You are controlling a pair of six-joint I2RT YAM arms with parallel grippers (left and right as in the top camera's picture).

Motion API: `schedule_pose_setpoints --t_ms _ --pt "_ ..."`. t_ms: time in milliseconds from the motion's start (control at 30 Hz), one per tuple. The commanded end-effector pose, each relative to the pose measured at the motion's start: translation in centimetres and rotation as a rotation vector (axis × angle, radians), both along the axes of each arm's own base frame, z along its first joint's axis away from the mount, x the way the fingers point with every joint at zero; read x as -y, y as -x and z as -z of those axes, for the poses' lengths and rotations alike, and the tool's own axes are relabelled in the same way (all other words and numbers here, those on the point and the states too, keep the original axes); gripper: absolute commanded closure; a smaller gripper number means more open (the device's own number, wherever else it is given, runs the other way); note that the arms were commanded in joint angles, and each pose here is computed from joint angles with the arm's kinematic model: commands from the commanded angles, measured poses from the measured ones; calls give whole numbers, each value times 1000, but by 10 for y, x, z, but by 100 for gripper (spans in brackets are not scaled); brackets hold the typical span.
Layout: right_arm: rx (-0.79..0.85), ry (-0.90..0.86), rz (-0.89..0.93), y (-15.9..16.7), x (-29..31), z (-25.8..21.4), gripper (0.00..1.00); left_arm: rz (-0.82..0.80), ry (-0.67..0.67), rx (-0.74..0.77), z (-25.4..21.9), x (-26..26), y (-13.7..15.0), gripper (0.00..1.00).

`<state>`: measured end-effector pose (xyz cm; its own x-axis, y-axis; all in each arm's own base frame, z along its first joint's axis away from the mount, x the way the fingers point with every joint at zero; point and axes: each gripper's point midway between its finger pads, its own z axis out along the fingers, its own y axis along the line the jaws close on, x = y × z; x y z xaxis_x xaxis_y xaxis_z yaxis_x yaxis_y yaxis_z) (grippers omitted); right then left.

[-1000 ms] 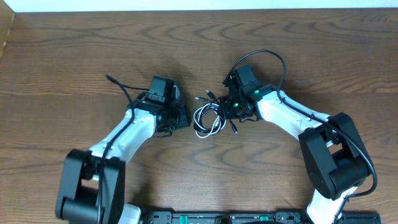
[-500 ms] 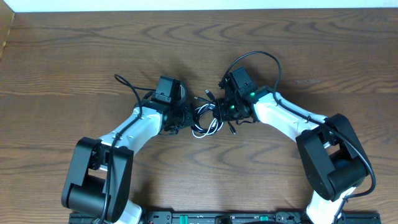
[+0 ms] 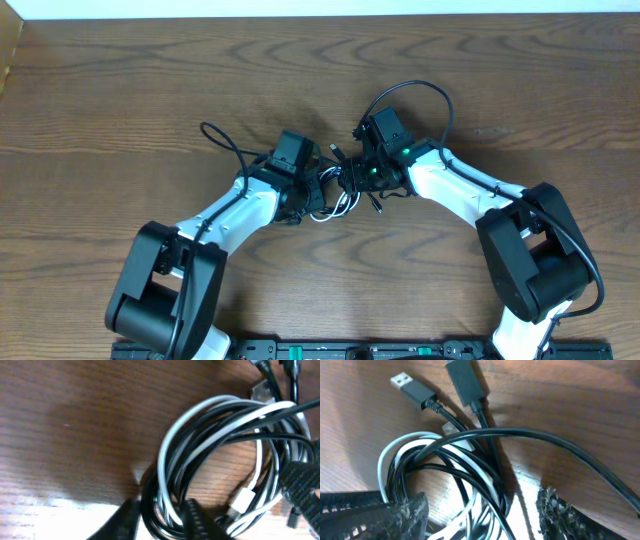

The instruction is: Untangle cables

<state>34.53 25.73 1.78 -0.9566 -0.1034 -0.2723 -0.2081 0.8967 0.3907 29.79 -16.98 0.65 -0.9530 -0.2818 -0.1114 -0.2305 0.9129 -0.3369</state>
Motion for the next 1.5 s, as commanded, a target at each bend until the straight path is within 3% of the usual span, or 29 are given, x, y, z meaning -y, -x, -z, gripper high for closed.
schedule_pose_setpoints --t_ms 0,33,167,400,533,667,867,933,1000,1067,1167,1367,1467 --pt "32 15 17 -10 2 -3 33 -46 -47 -3 7 -8 0 81" --pt "33 15 18 -10 2 -3 33 -46 -46 -1 7 -8 0 87" --pt "49 37 34 -15 7 -3 28 29 -29 55 3 -1 -9 92" --pt "60 57 67 -24 20 -2 21 395 79 218 -23 32 -22 92" --pt "76 59 39 -29 29 -3 20 410 76 265 -41 31 -32 92" --pt "88 28 11 -37 36 -8 30 397 86 322 -61 29 -39 92" --pt "70 -52 37 -47 47 -14 33 401 109 360 -76 32 -40 92" --pt "64 -107 30 -48 45 -19 40 405 119 357 -76 33 -39 92" --pt "68 -205 -22 -49 38 -29 60 406 119 355 -76 33 -39 92" --pt "73 -283 -55 -50 33 -39 72 406 119 355 -76 33 -39 92" --pt "72 -394 -89 -49 28 -53 98 406 117 354 -75 33 -39 92" --pt "68 -413 -95 -49 27 -56 99 391 76 332 -69 25 -37 90" --pt "71 -392 -86 -50 29 -53 93 388 59 299 -64 21 -31 72"
